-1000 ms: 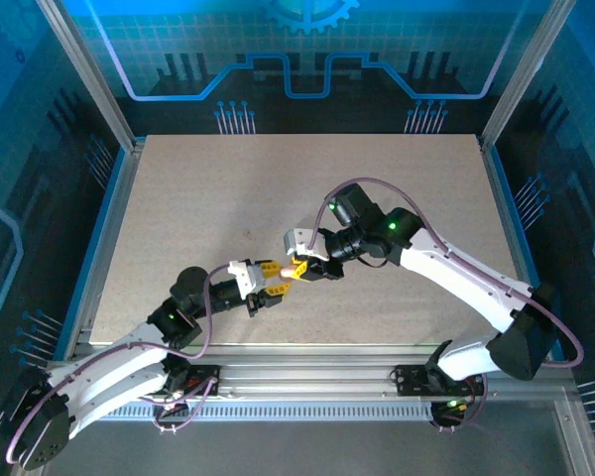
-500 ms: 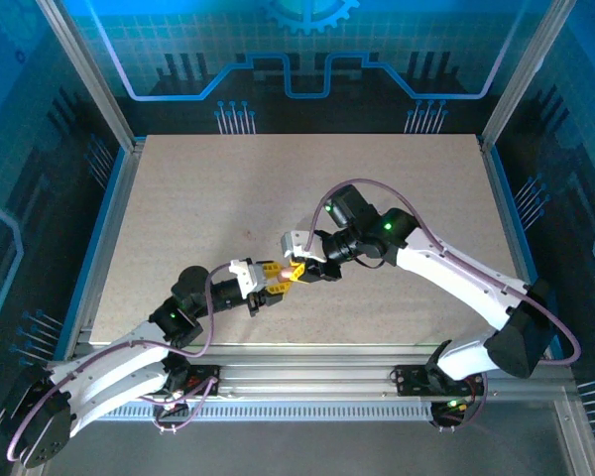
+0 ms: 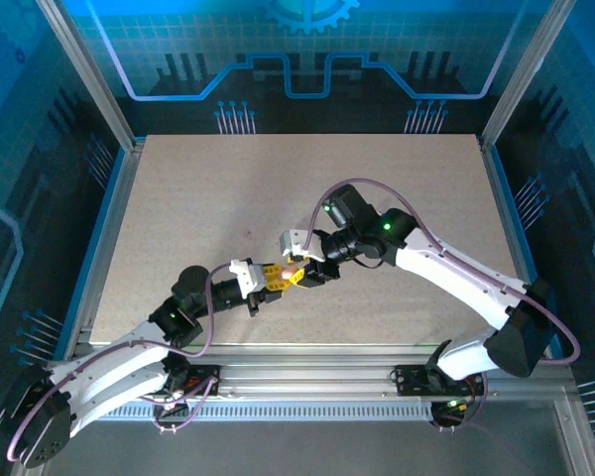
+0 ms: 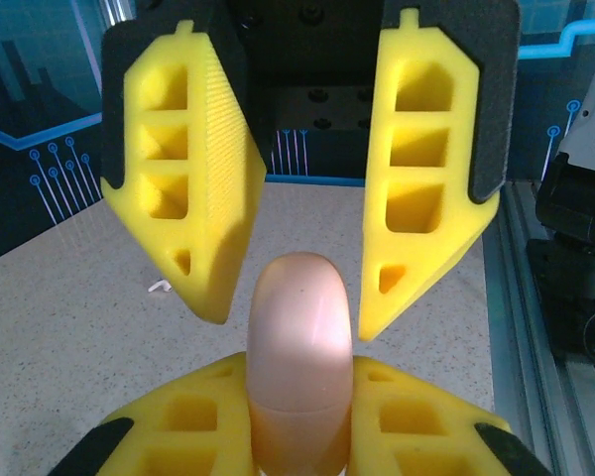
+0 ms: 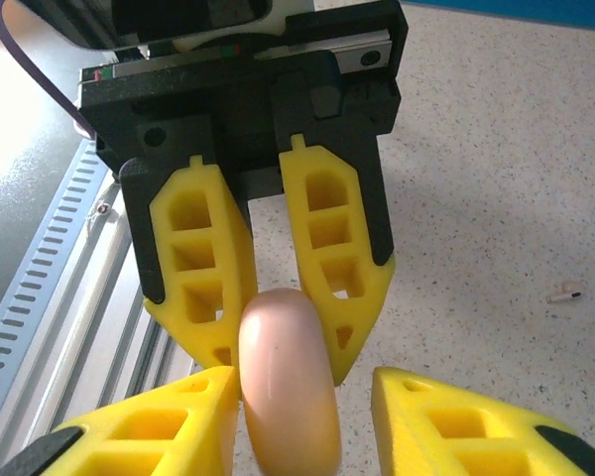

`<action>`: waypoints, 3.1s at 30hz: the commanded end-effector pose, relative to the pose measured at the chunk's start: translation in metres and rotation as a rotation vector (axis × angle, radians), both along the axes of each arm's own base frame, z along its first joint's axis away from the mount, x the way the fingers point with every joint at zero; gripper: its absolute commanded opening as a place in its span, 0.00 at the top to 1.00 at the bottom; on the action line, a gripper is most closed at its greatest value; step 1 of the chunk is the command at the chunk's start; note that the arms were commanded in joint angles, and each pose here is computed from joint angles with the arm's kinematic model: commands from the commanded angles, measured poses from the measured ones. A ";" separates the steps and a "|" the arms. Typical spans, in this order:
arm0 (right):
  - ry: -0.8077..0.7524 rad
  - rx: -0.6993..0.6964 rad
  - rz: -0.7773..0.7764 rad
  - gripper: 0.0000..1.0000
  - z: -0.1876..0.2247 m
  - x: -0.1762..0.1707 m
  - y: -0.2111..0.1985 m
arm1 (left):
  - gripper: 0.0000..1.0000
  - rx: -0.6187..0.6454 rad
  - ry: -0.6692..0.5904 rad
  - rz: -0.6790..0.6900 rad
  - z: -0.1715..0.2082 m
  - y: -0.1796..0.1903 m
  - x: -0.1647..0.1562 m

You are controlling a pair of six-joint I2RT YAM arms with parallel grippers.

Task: Insert wireless bluetooth earbuds into charging case

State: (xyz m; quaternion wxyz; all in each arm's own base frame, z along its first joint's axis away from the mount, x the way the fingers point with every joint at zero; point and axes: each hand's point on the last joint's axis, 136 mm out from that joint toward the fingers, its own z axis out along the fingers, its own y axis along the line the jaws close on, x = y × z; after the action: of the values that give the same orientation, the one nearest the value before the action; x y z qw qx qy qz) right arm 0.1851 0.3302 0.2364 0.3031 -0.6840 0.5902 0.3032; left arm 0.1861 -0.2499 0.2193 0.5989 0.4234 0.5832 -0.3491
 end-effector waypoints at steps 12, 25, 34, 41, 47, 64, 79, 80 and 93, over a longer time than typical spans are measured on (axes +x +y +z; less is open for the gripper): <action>-0.041 0.025 -0.147 0.58 0.014 0.028 -0.008 | 0.90 -0.044 -0.063 -0.044 0.028 -0.004 -0.007; -0.083 0.075 -0.294 0.58 0.025 0.052 -0.022 | 0.90 -0.051 -0.065 -0.054 0.031 -0.005 -0.008; -0.133 0.139 -0.381 0.57 0.043 0.059 -0.032 | 0.91 -0.095 -0.019 0.054 0.033 0.007 0.004; -0.075 0.172 -0.434 0.55 0.046 0.061 -0.032 | 0.92 -0.120 0.060 0.204 0.030 0.027 0.025; -0.030 0.218 -0.161 0.54 0.045 0.015 -0.012 | 0.91 -0.123 0.071 0.177 0.028 0.027 0.022; -0.076 0.124 -0.051 0.50 0.032 0.013 0.016 | 0.90 -0.124 0.032 0.047 0.034 0.015 0.005; -0.141 0.130 -0.195 0.55 0.042 0.048 0.013 | 0.90 -0.127 0.030 -0.003 0.036 0.011 -0.004; -0.144 0.133 -0.212 0.56 0.043 0.051 0.012 | 0.90 -0.126 0.031 -0.006 0.035 0.011 -0.004; -0.160 0.160 -0.297 0.57 0.049 0.068 0.009 | 0.90 -0.122 0.030 -0.024 0.037 0.010 -0.006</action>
State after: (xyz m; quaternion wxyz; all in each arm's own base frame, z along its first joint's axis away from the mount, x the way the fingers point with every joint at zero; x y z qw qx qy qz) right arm 0.2168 0.3425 0.2652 0.3822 -0.6200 0.6209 0.2898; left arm 0.2000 -0.2298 0.2374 0.6115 0.3527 0.6092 -0.3613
